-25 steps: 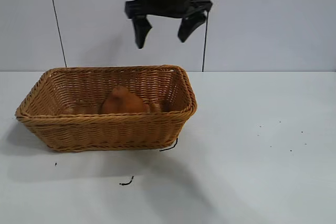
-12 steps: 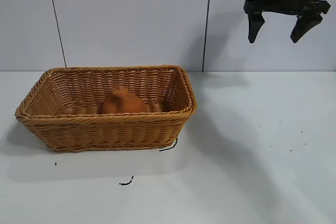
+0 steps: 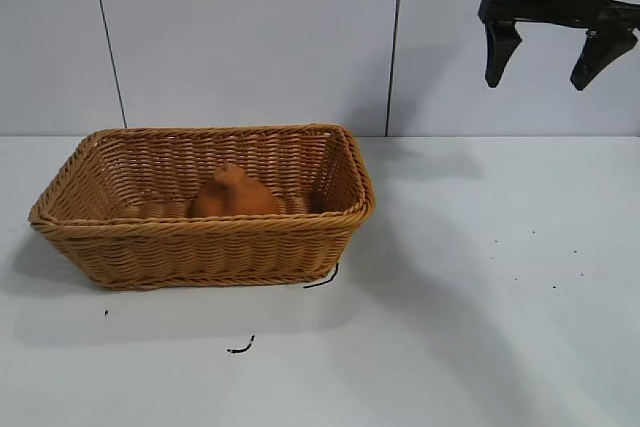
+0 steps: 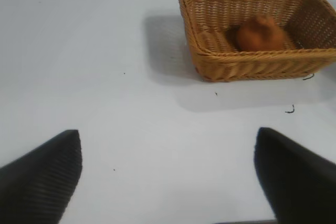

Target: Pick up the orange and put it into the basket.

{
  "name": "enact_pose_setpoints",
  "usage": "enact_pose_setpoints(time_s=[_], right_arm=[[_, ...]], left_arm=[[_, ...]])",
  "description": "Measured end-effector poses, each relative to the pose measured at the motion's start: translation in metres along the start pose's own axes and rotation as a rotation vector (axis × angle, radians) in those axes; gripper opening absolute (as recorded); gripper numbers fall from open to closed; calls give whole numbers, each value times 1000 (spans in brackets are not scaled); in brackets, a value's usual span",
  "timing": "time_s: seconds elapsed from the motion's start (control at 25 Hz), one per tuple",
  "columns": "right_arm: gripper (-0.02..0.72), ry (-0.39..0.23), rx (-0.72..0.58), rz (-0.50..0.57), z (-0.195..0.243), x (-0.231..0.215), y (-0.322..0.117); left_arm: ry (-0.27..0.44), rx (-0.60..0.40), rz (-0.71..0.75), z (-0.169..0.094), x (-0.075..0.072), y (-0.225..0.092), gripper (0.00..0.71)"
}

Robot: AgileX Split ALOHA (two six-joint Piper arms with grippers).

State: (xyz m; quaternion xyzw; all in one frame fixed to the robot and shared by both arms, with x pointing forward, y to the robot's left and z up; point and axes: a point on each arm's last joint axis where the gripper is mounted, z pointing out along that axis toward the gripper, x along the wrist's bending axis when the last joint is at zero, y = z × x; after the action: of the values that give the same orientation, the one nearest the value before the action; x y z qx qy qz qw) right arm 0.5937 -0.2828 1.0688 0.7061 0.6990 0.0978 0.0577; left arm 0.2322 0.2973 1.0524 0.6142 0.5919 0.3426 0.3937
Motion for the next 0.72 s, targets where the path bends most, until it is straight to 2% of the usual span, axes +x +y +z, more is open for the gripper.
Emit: enact_pose_setpoints(time_s=[0.2, 0.4, 0.72], right_arm=[[683, 1, -39, -45, -45, -2, -92], [683, 1, -115, -77, -63, -5, -176], [683, 2, -481, -95, -62, -11, -284]], left_arm=[[0, 0, 0, 0, 0, 0, 639], [0, 0, 0, 0, 0, 0, 639], [0, -1, 0, 0, 0, 0, 639]])
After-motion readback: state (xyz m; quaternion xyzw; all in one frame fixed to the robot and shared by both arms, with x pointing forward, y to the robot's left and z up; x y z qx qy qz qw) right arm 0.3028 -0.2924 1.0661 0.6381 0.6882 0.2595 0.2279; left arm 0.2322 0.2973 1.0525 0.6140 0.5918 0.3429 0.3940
